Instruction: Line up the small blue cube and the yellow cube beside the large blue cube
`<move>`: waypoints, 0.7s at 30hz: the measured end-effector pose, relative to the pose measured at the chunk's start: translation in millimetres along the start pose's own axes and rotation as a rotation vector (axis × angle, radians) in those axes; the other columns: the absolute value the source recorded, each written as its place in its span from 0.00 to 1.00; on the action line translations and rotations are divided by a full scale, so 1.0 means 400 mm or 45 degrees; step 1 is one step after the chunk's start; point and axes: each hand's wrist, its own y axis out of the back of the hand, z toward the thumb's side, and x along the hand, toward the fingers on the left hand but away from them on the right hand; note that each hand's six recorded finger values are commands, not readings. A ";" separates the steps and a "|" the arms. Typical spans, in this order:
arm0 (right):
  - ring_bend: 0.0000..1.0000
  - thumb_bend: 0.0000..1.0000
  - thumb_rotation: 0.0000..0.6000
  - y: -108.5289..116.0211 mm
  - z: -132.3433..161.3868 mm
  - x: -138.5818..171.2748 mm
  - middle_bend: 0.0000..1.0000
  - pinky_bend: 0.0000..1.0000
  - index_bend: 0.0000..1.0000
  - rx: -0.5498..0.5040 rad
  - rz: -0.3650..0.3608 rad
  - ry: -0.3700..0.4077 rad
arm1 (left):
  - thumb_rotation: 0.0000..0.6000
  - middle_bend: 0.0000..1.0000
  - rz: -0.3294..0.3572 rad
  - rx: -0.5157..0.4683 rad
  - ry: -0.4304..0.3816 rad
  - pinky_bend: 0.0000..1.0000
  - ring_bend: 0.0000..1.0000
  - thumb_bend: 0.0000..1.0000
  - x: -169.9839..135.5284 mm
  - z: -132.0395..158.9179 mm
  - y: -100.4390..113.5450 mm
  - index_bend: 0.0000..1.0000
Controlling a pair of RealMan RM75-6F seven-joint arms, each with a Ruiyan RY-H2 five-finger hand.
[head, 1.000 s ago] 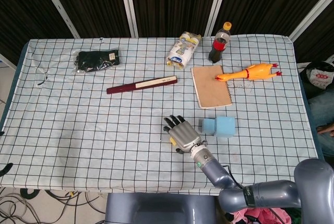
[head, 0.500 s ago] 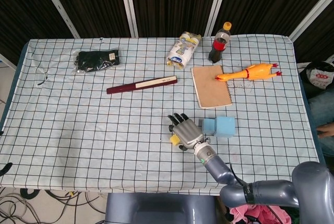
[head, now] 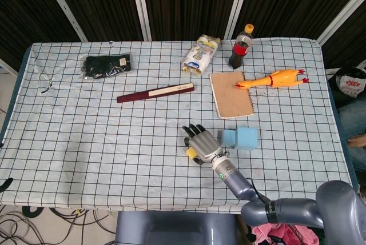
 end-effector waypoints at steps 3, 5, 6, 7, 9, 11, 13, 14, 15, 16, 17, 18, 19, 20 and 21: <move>0.00 0.23 1.00 -0.002 0.002 0.001 0.03 0.09 0.39 -0.006 -0.004 0.008 | 1.00 0.05 0.000 0.002 0.002 0.00 0.00 0.01 0.000 0.000 0.000 0.21; 0.00 0.24 1.00 -0.001 0.003 0.000 0.03 0.09 0.39 -0.003 -0.007 0.012 | 1.00 0.05 0.001 0.002 0.002 0.00 0.00 0.01 0.000 0.000 0.000 0.21; 0.00 0.24 1.00 -0.001 0.002 0.000 0.03 0.09 0.40 -0.004 -0.010 0.013 | 1.00 0.05 0.001 0.002 0.002 0.00 0.00 0.01 0.000 0.000 0.000 0.21; 0.00 0.25 1.00 -0.001 0.001 -0.001 0.03 0.09 0.40 -0.005 -0.010 0.012 | 1.00 0.05 0.000 0.002 0.001 0.00 0.00 0.01 0.000 0.000 0.000 0.21; 0.00 0.25 1.00 -0.001 -0.001 -0.002 0.03 0.09 0.40 -0.001 -0.010 0.010 | 1.00 0.05 0.000 0.002 0.002 0.00 0.00 0.01 0.000 0.000 0.000 0.21; 0.00 0.26 1.00 -0.002 -0.002 -0.002 0.03 0.09 0.41 0.002 -0.008 0.010 | 1.00 0.05 0.000 0.002 0.002 0.00 0.00 0.01 0.000 0.000 0.000 0.21; 0.00 0.26 1.00 -0.003 -0.003 -0.003 0.03 0.09 0.41 0.000 -0.006 0.010 | 1.00 0.05 -0.001 0.002 0.002 0.00 0.00 0.01 0.000 0.000 0.000 0.21; 0.00 0.26 1.00 -0.003 -0.003 -0.003 0.03 0.09 0.41 0.000 -0.005 0.011 | 1.00 0.05 -0.001 0.003 0.002 0.00 0.00 0.01 0.000 0.000 0.000 0.21; 0.00 0.26 1.00 -0.005 -0.003 -0.003 0.03 0.09 0.41 0.002 -0.003 0.012 | 1.00 0.05 -0.001 0.003 0.002 0.00 0.00 0.01 0.000 0.000 0.000 0.21; 0.00 0.26 1.00 -0.006 -0.002 -0.003 0.03 0.09 0.41 0.003 -0.001 0.012 | 1.00 0.05 -0.001 0.003 0.002 0.00 0.00 0.01 0.000 0.000 0.000 0.21; 0.00 0.26 1.00 -0.006 -0.002 -0.003 0.03 0.09 0.41 0.002 0.000 0.013 | 1.00 0.05 -0.001 0.002 0.002 0.00 0.00 0.01 0.000 0.000 0.000 0.21; 0.00 0.26 1.00 -0.007 -0.002 -0.003 0.03 0.09 0.41 0.001 0.001 0.013 | 1.00 0.05 -0.002 0.003 0.002 0.00 0.00 0.01 0.000 -0.001 0.000 0.21; 0.00 0.26 1.00 -0.007 -0.003 -0.004 0.03 0.09 0.41 0.001 0.001 0.013 | 1.00 0.05 -0.002 0.003 0.003 0.00 0.00 0.01 0.000 -0.001 0.000 0.21; 0.00 0.26 1.00 -0.007 -0.003 -0.004 0.03 0.09 0.41 0.001 0.002 0.012 | 1.00 0.05 -0.002 0.003 0.003 0.00 0.00 0.01 0.000 0.000 0.000 0.21; 0.00 0.26 1.00 -0.007 -0.003 -0.004 0.03 0.09 0.41 0.001 0.003 0.012 | 1.00 0.05 -0.002 0.003 0.003 0.00 0.00 0.01 0.000 0.000 0.000 0.21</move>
